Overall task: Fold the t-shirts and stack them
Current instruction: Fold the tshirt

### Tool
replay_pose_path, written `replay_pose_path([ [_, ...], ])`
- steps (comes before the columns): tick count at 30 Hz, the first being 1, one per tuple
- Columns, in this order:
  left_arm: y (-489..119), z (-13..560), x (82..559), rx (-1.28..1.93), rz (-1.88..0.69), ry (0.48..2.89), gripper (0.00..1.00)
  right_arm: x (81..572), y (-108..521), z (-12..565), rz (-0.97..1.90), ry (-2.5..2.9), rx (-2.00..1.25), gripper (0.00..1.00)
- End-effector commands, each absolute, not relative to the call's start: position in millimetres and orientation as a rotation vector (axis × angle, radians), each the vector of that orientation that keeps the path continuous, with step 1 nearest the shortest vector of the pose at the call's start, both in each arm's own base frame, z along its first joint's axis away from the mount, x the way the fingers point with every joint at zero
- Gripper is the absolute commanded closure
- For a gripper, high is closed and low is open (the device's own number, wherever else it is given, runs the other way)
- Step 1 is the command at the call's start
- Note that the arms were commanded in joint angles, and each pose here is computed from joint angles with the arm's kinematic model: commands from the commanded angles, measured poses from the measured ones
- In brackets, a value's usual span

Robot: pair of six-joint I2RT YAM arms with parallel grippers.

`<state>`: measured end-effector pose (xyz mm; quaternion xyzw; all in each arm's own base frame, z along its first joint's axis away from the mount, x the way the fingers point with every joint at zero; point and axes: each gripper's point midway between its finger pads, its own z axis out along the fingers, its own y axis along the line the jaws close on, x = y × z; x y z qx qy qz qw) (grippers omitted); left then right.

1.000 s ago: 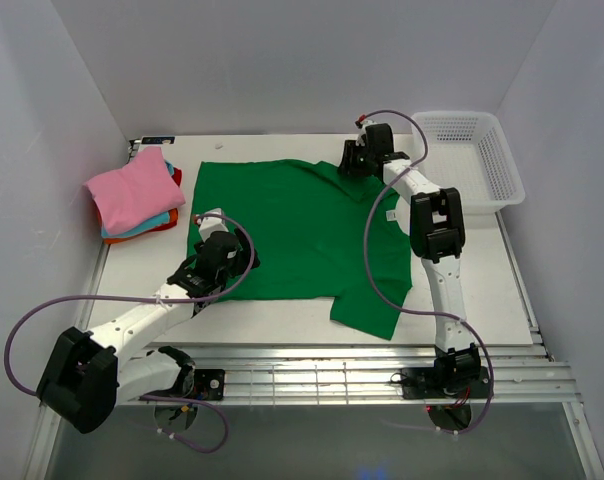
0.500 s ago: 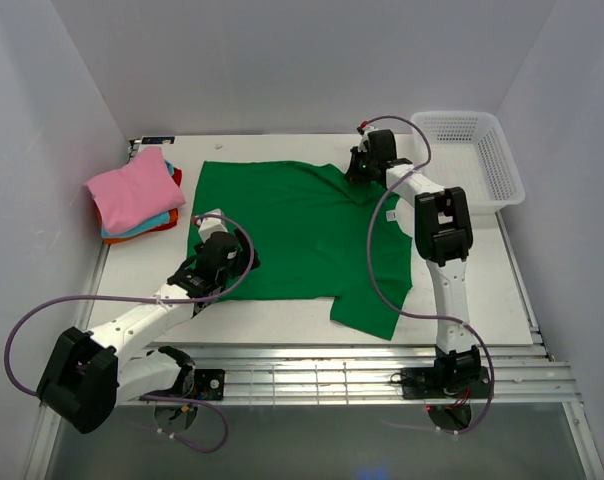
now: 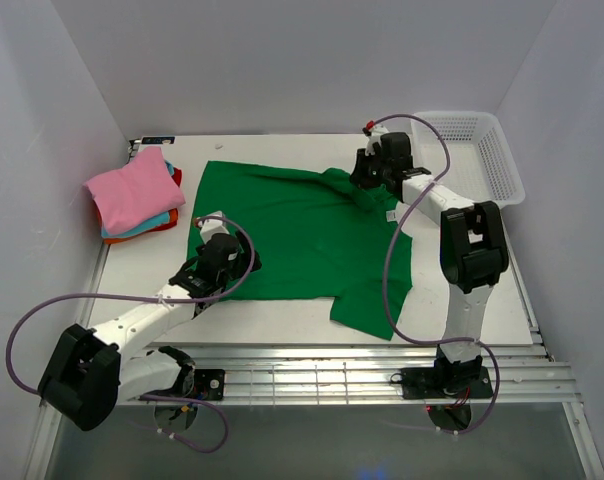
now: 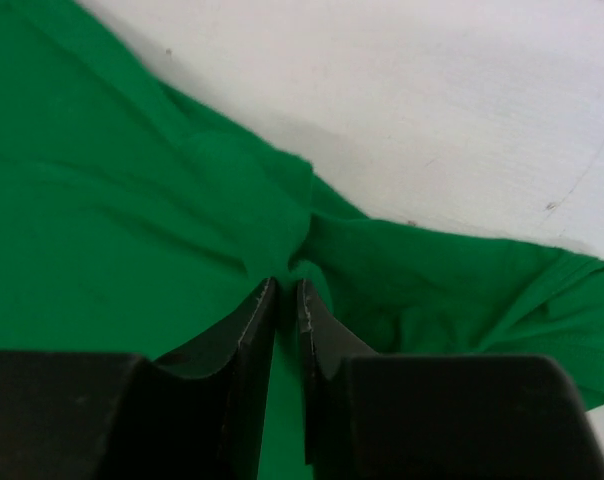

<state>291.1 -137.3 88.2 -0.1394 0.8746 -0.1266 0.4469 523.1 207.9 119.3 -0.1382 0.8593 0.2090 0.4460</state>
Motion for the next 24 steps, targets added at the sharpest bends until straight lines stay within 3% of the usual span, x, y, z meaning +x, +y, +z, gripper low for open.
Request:
replay_pose_path([
  [1, -141, 88, 291, -0.340, -0.338, 2.160, 0.15, 493, 215, 109, 0.563, 2.174, -0.440, 0.79],
  [9, -145, 82, 294, -0.335, -0.340, 2.171, 0.15, 418, 226, 100, 0.744, 2.220, -0.595, 0.74],
  [17, -146, 80, 296, -0.329, -0.339, 2.175, 0.15, 431, 202, 103, 0.554, 2.185, -0.478, 0.73],
  [24, -146, 76, 294, -0.330, -0.336, 2.183, 0.16, 440, 200, 91, 0.531, 2.221, -0.403, 0.57],
])
